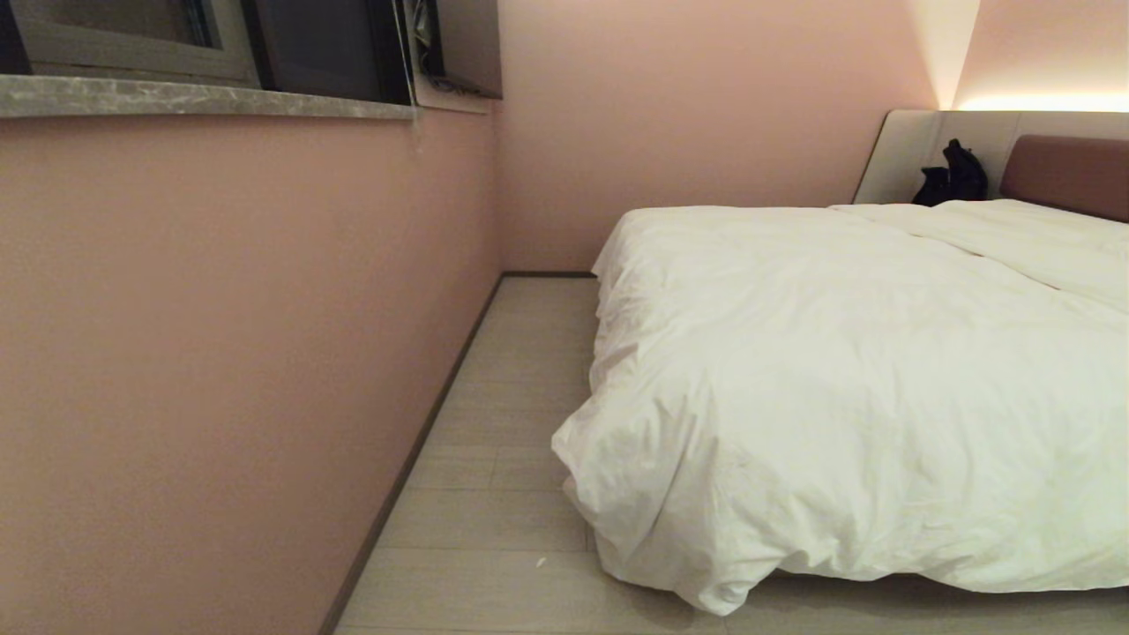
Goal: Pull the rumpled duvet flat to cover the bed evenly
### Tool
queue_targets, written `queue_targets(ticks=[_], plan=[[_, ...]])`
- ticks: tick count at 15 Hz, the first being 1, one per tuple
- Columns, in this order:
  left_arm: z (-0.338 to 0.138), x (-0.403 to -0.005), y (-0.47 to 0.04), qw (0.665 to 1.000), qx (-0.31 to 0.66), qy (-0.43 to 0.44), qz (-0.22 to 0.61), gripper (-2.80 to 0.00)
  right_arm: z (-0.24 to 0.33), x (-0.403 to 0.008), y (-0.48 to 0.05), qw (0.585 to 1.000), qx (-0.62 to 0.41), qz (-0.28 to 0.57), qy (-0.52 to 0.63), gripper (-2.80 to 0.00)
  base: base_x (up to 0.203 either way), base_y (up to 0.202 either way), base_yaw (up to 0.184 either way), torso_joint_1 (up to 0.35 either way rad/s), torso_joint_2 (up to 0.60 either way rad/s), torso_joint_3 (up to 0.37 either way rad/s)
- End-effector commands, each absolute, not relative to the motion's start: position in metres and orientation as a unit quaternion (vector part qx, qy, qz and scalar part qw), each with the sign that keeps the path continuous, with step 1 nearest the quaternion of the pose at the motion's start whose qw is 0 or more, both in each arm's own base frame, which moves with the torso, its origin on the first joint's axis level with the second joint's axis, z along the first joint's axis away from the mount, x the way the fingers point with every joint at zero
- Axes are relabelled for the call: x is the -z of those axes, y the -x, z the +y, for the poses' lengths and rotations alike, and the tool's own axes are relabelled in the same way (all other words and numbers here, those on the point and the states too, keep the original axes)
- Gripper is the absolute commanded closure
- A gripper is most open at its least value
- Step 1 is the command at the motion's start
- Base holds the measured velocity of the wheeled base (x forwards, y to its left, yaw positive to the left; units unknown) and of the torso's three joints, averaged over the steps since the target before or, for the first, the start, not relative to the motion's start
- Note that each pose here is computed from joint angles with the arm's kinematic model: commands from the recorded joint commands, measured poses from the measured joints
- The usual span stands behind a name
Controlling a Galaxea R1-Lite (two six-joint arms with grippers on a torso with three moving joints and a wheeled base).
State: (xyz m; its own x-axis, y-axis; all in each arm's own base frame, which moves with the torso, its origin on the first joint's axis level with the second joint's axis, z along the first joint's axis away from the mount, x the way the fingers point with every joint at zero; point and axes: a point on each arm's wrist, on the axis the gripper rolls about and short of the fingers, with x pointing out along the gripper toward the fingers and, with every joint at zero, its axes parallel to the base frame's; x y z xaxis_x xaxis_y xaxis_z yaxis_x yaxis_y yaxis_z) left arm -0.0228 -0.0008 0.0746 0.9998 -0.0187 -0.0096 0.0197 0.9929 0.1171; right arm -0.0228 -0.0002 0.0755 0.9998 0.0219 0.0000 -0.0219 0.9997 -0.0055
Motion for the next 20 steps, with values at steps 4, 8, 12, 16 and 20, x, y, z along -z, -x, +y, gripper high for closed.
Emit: queue_targets(ticks=[4, 8, 12, 16, 20], plan=[[-0.0008, -0.0745, 0.0228, 0.998, 0.009, -0.059, 0.004, 0.00, -0.0002, -0.0756, 0.0227, 1.000, -0.012, 0.000, 0.003, 0.00, 0.000, 0.000, 0.000, 0.000, 0.00, 0.000], [-0.0008, -0.0745, 0.0228, 0.998, 0.009, -0.059, 0.004, 0.00, -0.0002, -0.0755, 0.0227, 1.000, -0.012, 0.001, 0.003, 0.00, 0.000, 0.000, 0.000, 0.000, 0.00, 0.000], [-0.0008, -0.0746, 0.0227, 0.998, 0.010, -0.059, 0.005, 0.00, -0.0002, -0.0755, 0.0227, 1.000, -0.012, 0.001, 0.003, 0.00, 0.000, 0.000, 0.000, 0.000, 0.00, 0.000], [-0.0008, -0.0745, 0.0228, 0.998, 0.009, -0.059, 0.004, 0.00, -0.0002, -0.0756, 0.0227, 1.000, -0.012, 0.000, 0.003, 0.00, 0.000, 0.000, 0.000, 0.000, 0.00, 0.000], [-0.0008, -0.0745, 0.0228, 0.998, 0.009, -0.060, 0.004, 0.00, -0.0002, -0.0755, 0.0227, 1.000, -0.012, 0.001, 0.003, 0.00, 0.000, 0.000, 0.000, 0.000, 0.00, 0.000]])
